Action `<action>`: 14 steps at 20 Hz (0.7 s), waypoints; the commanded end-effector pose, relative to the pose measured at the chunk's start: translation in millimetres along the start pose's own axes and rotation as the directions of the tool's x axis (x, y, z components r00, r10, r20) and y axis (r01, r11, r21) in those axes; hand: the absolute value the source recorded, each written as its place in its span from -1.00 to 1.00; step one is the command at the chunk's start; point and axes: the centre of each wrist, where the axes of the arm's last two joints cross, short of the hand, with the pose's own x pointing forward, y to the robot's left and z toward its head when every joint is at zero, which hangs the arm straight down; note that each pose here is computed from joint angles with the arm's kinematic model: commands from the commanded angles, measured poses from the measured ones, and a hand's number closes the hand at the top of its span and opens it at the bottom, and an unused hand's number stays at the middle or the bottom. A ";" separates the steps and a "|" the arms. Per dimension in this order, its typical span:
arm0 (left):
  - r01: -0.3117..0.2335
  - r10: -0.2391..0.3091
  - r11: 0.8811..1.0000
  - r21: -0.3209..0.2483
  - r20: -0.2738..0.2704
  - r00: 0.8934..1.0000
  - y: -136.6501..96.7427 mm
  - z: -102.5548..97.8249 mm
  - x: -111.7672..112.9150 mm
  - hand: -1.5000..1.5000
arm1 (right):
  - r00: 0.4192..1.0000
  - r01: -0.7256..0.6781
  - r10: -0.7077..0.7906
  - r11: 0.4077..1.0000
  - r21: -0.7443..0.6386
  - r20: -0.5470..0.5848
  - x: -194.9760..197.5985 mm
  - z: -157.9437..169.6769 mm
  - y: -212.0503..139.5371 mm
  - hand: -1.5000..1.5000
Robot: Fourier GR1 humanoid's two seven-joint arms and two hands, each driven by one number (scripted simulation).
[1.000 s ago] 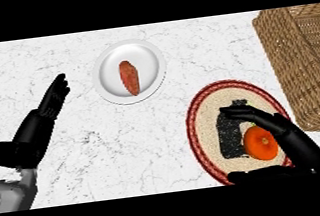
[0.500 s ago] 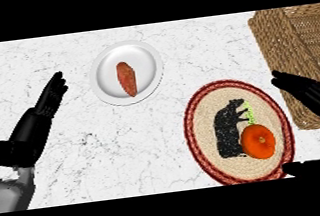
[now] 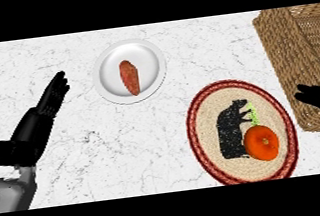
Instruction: Pick the squash from the placemat and place it in the basket
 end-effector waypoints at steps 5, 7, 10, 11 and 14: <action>-0.020 0.020 1.000 -0.004 0.008 1.000 -3.1 -4.4 0.9 0.00 | 0.999 0.047 -0.046 0.998 0.045 -0.024 -7.2 31.7 -43.5 -1.00; -0.011 0.011 1.000 -0.016 -0.001 1.000 3.3 -2.9 7.1 0.00 | 0.999 0.025 -0.024 0.999 0.032 -0.047 -13.4 27.8 -44.2 -1.00; -0.008 0.008 1.000 -0.017 0.001 1.000 -6.6 -14.0 7.8 0.00 | 0.998 0.037 -0.036 0.999 0.024 -0.044 -25.7 29.2 -19.7 -1.00; -0.018 0.018 1.000 -0.014 0.000 1.000 -5.1 0.2 -11.5 0.00 | 0.997 0.064 -0.064 0.998 -0.002 -0.046 -29.7 37.0 -27.4 -1.00; 0.000 0.000 1.000 -0.020 0.015 1.000 -12.5 -5.8 8.6 0.00 | 0.994 0.109 -0.110 0.994 -0.016 -0.029 -30.1 15.7 0.1 -1.00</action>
